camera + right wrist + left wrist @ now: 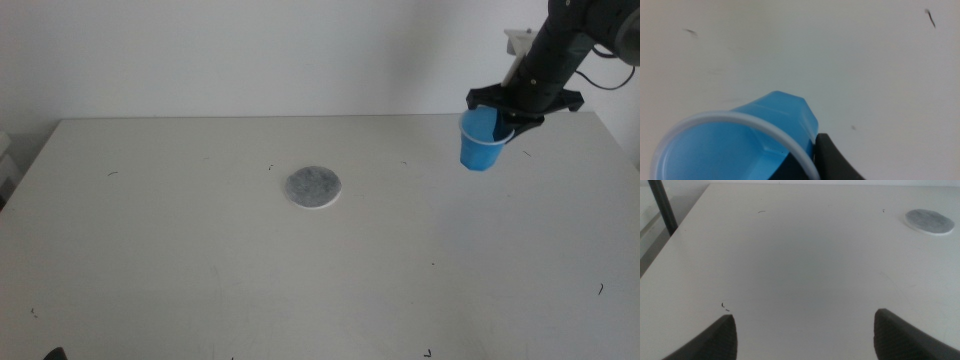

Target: Place an empty cup on a cup mat.

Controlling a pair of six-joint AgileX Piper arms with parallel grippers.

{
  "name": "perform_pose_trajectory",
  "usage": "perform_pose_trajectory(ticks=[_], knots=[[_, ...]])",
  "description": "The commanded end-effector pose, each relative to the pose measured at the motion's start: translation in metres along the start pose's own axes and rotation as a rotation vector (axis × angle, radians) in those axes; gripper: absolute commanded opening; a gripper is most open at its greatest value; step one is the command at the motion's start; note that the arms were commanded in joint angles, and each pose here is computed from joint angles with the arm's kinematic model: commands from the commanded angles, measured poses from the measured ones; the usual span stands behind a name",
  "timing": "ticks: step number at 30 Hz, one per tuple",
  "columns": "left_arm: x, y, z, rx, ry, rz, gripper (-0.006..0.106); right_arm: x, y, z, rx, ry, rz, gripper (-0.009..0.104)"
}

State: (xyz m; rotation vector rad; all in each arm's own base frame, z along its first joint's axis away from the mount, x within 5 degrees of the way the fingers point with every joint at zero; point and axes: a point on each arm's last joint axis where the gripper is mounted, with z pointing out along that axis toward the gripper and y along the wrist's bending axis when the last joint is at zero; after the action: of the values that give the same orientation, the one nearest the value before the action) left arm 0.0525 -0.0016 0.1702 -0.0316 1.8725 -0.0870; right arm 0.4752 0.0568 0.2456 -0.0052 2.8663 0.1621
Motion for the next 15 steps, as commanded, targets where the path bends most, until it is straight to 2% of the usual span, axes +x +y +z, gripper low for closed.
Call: perform_pose_trajectory(ticks=[1,7,15], knots=[[-0.008,-0.001,-0.001,0.010,-0.075,-0.011,0.105,0.002,0.020,-0.062,-0.034,-0.095,-0.024,-0.001],[-0.008,-0.001,-0.001,0.010,-0.075,-0.011,0.105,0.002,0.072,-0.085,-0.094,-0.174,-0.061,-0.001],[-0.008,-0.001,-0.001,0.010,-0.075,-0.011,0.105,0.008,0.144,-0.074,-0.157,-0.197,-0.143,-0.001]])
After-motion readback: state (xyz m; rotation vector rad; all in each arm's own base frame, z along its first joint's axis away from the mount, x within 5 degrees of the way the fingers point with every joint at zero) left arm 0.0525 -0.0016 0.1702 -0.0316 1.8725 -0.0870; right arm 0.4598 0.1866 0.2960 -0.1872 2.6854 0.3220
